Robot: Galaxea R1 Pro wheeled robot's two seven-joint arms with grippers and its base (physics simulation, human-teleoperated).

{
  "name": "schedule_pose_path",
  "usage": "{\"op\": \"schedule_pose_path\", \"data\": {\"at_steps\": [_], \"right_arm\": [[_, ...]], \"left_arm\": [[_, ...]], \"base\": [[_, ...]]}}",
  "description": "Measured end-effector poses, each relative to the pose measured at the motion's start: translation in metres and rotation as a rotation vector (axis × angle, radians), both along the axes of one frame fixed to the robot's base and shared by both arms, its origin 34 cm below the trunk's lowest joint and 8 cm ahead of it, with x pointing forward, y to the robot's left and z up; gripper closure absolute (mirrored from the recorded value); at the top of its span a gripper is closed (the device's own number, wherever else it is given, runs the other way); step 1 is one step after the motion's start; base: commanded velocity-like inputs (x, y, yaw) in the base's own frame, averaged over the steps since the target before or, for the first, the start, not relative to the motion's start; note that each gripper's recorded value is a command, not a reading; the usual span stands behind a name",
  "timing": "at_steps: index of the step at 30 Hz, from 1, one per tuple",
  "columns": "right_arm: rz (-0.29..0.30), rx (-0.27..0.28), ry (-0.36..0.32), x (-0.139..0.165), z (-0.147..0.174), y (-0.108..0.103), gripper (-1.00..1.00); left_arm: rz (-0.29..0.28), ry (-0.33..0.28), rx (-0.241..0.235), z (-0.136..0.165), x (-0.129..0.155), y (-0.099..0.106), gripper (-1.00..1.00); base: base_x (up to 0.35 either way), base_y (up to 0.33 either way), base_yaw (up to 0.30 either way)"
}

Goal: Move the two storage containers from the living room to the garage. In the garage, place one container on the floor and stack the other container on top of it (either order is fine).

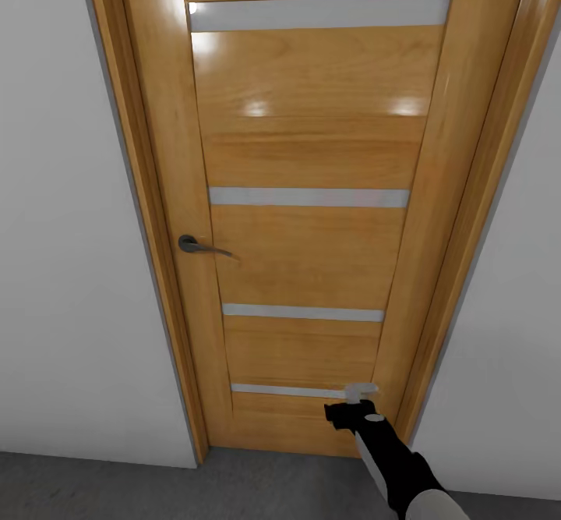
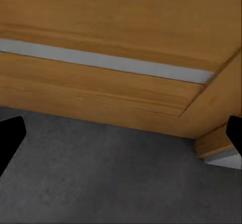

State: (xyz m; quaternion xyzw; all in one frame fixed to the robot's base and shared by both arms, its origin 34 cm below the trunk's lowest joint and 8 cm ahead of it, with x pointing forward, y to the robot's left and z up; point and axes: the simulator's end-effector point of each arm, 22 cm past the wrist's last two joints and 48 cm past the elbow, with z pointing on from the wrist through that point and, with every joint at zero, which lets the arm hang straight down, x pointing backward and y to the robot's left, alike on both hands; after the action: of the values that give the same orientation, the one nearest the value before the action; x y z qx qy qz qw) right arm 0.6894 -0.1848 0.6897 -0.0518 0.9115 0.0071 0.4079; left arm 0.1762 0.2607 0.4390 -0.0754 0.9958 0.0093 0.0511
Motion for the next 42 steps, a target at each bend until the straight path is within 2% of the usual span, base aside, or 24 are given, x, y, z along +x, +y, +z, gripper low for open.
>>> {"op": "schedule_pose_path", "data": {"at_steps": [6, 10, 15, 26, 42], "right_arm": [[0.087, -0.024, -0.005, 0.014, 0.015, 0.054, -1.00], [0.121, -0.083, -0.024, 0.021, 0.022, 0.053, -1.00], [0.129, -0.102, -0.071, 0.033, 0.041, 0.053, -1.00], [0.251, -0.158, -0.169, 0.041, 0.066, 0.089, -1.00], [0.267, -0.164, -0.178, 0.041, 0.068, 0.094, -1.00]], "left_arm": [[0.000, 0.000, -0.001, 0.000, 0.000, -0.001, -1.00], [-0.001, 0.000, -0.001, 0.000, 0.000, -0.001, -1.00], [-0.001, 0.000, -0.001, 0.000, 0.000, -0.001, -1.00], [-0.002, -0.001, 0.000, 0.000, 0.001, 0.000, -1.00], [-0.001, -0.001, 0.000, 0.000, 0.001, 0.000, -1.00]], "base": [[0.000, 0.000, 0.000], [0.000, 0.000, 0.000], [0.000, 0.000, 0.000], [0.000, 0.000, 0.000], [0.000, 0.000, 0.000]]}}
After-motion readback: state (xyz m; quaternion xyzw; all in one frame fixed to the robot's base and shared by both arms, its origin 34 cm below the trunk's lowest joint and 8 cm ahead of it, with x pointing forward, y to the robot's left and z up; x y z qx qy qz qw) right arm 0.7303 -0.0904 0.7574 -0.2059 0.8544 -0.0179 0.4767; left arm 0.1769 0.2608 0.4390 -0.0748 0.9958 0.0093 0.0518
